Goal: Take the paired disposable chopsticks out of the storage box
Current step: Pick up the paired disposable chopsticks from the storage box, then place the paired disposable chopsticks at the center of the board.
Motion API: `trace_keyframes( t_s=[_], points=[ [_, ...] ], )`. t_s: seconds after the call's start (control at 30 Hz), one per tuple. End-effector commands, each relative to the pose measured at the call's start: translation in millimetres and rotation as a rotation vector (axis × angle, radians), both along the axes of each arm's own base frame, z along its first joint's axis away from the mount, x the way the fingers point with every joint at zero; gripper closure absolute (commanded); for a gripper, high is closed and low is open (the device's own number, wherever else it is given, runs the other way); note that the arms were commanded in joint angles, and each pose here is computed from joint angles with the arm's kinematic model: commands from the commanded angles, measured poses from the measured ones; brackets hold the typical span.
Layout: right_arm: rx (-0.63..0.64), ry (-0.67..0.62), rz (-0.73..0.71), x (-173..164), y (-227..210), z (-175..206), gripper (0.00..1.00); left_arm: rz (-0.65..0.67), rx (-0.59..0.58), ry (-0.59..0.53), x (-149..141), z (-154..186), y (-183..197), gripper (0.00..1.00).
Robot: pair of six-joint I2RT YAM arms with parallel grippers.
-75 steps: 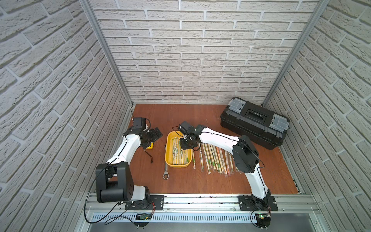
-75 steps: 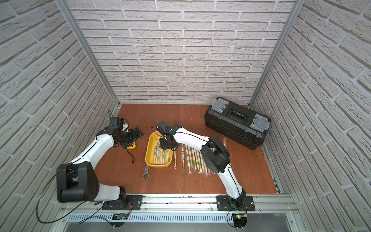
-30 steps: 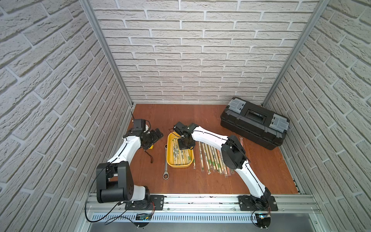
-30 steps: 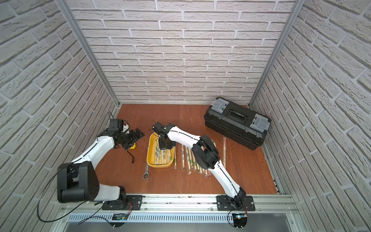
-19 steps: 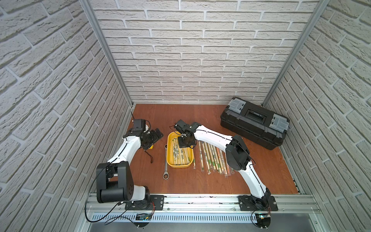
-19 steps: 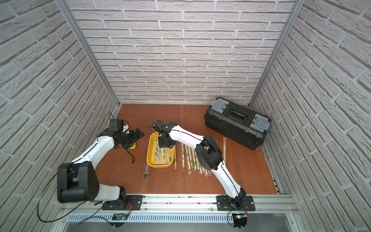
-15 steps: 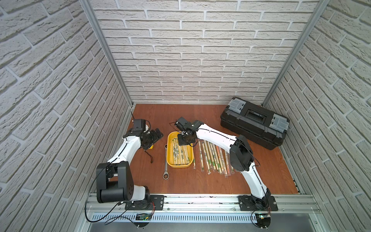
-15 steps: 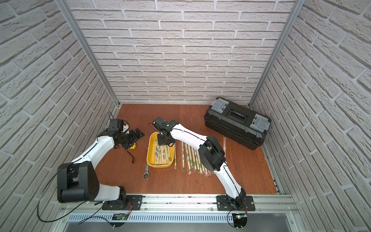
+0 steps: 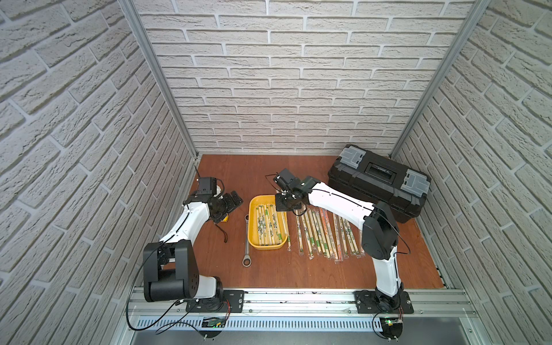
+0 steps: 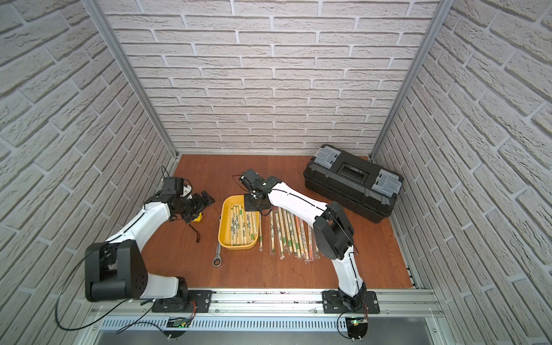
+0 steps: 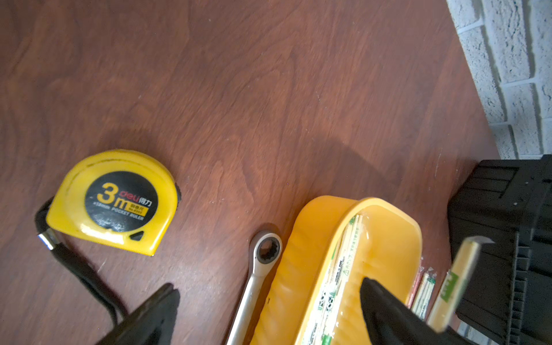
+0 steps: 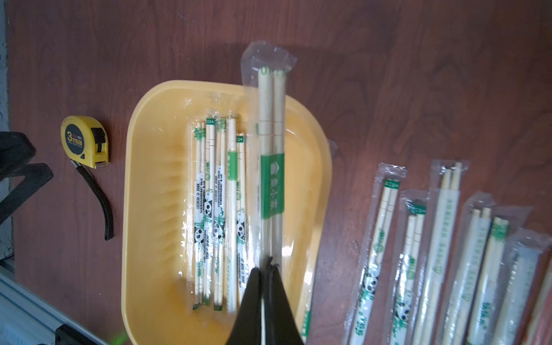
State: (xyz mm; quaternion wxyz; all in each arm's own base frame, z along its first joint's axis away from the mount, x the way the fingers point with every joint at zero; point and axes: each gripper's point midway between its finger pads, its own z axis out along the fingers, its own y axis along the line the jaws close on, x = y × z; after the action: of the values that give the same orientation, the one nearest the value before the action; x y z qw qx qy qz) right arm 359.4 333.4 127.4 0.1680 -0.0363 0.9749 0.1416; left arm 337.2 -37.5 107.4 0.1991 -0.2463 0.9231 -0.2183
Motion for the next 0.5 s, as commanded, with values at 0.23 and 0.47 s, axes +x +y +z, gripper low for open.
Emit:
trace_keyframes(
  t_s=[0.23,0.47],
  points=[
    [-0.032,-0.006,-0.072,-11,-39,-16,0.98,0.000,0.014,-0.022,4,9,4,0.02],
    [-0.059,0.062,-0.053,-17,-33,-54,0.98,0.000,0.020,-0.020,3,10,4,0.02]
  ],
)
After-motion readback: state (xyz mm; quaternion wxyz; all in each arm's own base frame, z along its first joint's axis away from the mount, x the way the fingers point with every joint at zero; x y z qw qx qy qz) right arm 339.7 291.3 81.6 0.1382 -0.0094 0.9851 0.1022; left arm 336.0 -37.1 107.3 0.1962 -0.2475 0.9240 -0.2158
